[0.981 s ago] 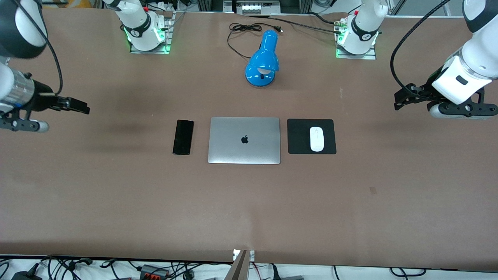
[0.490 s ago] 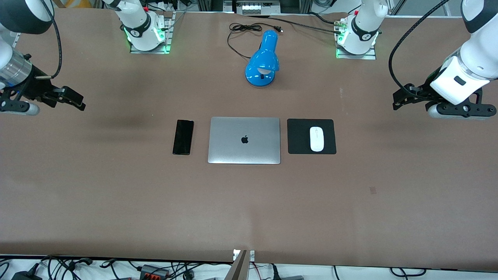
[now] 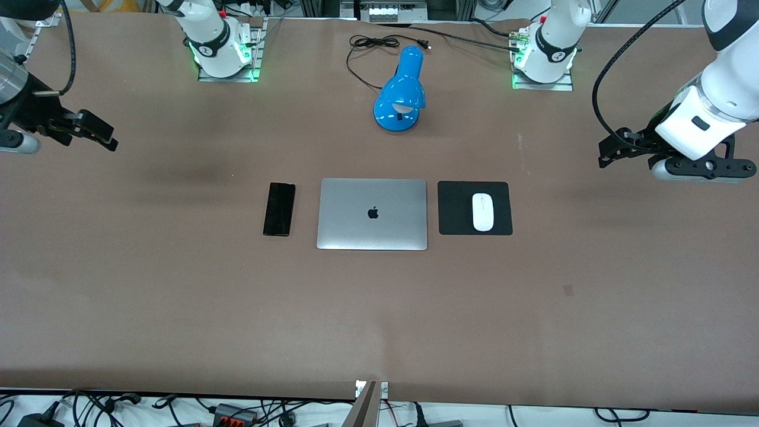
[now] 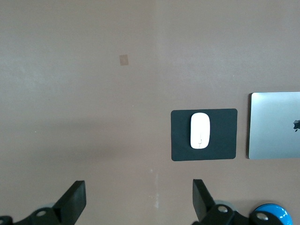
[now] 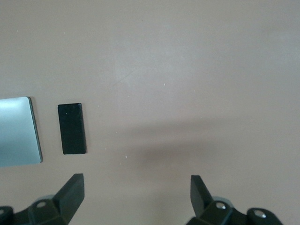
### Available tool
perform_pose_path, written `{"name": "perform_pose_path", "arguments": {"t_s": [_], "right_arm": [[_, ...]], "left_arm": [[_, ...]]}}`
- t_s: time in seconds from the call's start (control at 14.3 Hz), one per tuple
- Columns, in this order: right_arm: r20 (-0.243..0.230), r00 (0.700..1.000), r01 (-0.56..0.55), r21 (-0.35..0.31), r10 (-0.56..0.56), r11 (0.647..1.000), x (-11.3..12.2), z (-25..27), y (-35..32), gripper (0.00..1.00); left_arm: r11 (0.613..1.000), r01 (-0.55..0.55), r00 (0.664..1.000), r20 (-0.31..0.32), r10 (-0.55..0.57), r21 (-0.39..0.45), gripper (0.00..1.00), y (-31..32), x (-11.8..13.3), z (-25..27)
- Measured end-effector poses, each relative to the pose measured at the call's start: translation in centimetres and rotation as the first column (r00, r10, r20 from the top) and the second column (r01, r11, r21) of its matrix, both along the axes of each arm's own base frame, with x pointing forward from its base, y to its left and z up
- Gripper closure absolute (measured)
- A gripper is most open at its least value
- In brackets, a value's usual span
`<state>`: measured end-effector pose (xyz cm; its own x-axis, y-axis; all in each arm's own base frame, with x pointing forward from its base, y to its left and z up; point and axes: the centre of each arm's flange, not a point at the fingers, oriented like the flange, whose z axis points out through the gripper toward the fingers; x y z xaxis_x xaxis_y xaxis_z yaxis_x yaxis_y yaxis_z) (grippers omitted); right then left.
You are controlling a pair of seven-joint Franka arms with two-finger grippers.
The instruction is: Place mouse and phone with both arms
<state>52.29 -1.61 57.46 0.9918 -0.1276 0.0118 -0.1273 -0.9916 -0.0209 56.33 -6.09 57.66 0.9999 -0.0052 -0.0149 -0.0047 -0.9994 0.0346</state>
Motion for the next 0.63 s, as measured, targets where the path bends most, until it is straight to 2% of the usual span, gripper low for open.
{"name": "perform_pose_path", "arguments": {"t_s": [0.14, 0.42, 0.63], "right_arm": [[-0.048, 0.999, 0.000, 0.002, 0.000, 1.000, -0.56, 0.23, -0.01, 0.00], [-0.038, 0.999, -0.003, 0.002, 0.003, 1.000, -0.37, 0.72, 0.08, 0.00], [-0.049, 0.999, 0.003, 0.003, -0.003, 1.000, 0.21, -0.06, -0.26, 0.00]], "left_arm": [[1.000, 0.000, 1.000, 0.000, 0.000, 0.000, 0.00, 0.00, 0.00, 0.00], [1.000, 0.000, 1.000, 0.000, 0.000, 0.000, 0.00, 0.00, 0.00, 0.00], [1.000, 0.000, 1.000, 0.000, 0.000, 0.000, 0.00, 0.01, 0.00, -0.01]]}}
